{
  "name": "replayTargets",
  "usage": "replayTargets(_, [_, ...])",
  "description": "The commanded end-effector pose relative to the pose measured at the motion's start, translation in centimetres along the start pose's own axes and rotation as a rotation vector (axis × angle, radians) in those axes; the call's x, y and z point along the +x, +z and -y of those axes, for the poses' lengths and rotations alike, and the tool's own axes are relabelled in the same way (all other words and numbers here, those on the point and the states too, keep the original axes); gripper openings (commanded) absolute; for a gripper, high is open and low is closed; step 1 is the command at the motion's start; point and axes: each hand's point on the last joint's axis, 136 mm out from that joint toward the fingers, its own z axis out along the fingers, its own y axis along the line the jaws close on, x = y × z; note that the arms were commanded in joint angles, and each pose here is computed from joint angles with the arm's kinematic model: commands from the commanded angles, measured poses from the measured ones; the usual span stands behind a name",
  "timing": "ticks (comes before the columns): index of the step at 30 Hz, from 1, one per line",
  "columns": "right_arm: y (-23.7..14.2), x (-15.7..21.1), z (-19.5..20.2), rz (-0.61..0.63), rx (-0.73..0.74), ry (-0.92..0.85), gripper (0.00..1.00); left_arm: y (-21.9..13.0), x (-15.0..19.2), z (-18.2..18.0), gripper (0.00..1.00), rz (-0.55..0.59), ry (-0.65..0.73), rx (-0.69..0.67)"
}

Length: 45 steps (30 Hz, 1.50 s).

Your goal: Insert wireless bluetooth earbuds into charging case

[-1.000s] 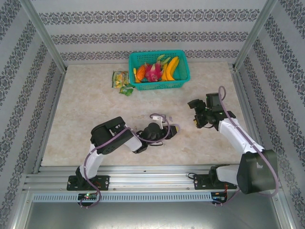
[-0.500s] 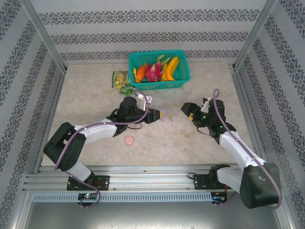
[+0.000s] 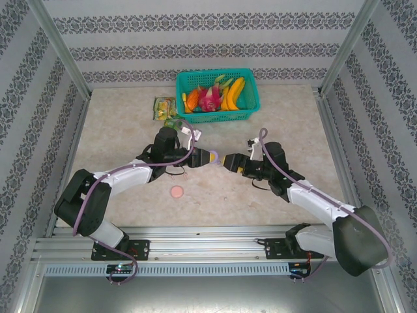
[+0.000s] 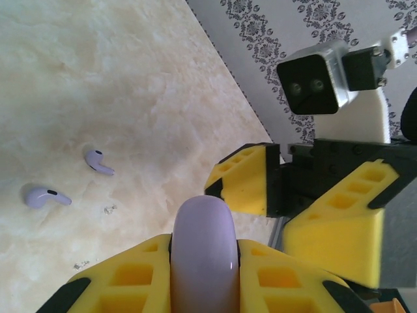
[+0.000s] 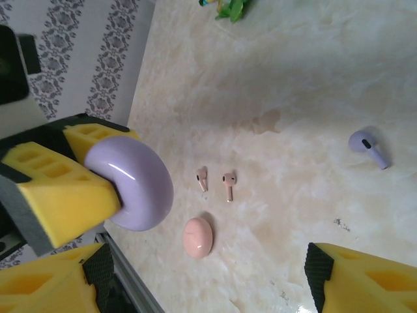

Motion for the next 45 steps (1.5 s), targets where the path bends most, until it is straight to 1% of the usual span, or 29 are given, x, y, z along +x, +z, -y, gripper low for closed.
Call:
replayTargets(1, [0.6, -1.4, -1.7, 0.032, -0.039, -0.077, 0.79, -0.2, -1.4, 1.2, 0.1, 0.03, 0.029, 0.054])
replayTargets(14, [1.5, -1.7, -2.3, 0.028, -0.059, -0.073, 0.77, 0.1, -1.5, 1.2, 0.09, 0.027, 0.021, 0.066])
replayTargets(20, [2.4, -1.8, -1.8, 0.024, -0.066, -0.049, 0.76, 0.4, -2.0, 1.3, 0.09, 0.035, 0.01, 0.082])
replayTargets(24, [2.8, -1.7, -0.4, 0.026, -0.039, -0.026, 0.74, 0.4, -2.3, 1.7, 0.08, 0.042, 0.007, 0.101])
replayTargets(30, [2.3, -2.3, 2.4, 0.061, -0.004, 0.037, 0.72, -0.1, -2.8, 2.9, 0.08, 0.055, 0.019, 0.13])
replayTargets(34, [2.5, -2.4, 3.3, 0.057, 0.0, 0.058, 0.72, -0.3, -3.2, 3.5, 0.08, 0.064, 0.022, 0.15])
replayTargets(39, [2.4, -2.4, 3.1, 0.05, -0.012, 0.061, 0.71, -0.2, -3.3, 3.4, 0.08, 0.065, 0.021, 0.144])
replayTargets(45, [0.9, -2.7, 1.8, 0.075, -0.046, 0.057, 0.71, 0.1, -3.0, 2.7, 0.07, 0.061, 0.013, 0.121])
